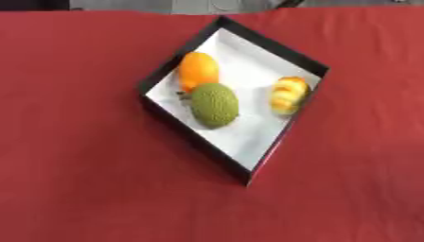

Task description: Pick up objects on the table and place them in the box.

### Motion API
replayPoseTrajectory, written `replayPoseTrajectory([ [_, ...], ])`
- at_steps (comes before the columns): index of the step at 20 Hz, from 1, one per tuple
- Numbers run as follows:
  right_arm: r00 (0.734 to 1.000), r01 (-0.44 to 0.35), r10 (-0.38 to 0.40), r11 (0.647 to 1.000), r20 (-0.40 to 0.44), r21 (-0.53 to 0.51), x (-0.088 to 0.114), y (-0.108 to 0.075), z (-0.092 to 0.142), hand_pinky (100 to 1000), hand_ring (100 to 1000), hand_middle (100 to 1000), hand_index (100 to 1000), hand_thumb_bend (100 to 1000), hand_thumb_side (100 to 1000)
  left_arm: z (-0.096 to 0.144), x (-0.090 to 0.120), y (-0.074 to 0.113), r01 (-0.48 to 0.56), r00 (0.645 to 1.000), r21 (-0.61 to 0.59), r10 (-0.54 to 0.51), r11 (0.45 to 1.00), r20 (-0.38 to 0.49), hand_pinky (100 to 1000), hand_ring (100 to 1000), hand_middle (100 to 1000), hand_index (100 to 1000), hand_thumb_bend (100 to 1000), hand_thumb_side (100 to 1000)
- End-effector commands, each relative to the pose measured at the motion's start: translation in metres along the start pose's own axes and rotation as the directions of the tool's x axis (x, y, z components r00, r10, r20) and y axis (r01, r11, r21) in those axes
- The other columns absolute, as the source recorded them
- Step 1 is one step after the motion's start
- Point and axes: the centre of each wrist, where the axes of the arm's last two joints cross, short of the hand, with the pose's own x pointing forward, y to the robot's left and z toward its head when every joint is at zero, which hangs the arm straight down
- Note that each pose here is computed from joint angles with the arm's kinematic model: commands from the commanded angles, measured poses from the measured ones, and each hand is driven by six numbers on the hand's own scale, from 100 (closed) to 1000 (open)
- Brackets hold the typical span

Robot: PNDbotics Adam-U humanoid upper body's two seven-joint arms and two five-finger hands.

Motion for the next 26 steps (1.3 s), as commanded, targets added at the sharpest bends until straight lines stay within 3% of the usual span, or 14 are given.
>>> replayPoseTrajectory([
  [1,1.000,0.018,-0.018,1.000,0.018,0.021,0.006,0.010,-0.004,964,1000,706,803,100,527,-0.004,0.002,0.005,-0.175,0.983,0.040,0.173,0.984,0.063,722,762,794,903,212,768],
  [7,0.999,0.055,-0.054,0.998,-0.005,0.023,0.008,0.026,-0.007,966,1000,705,802,100,523,-0.004,-0.010,0.000,-0.263,0.961,0.024,0.259,0.965,0.098,721,771,808,913,234,776],
  [26,0.998,0.063,-0.062,0.997,-0.025,0.034,0.004,0.033,0.004,965,1000,699,799,100,523,-0.003,-0.013,0.000,-0.246,0.963,0.008,0.243,0.969,0.119,713,757,794,885,225,773],
])
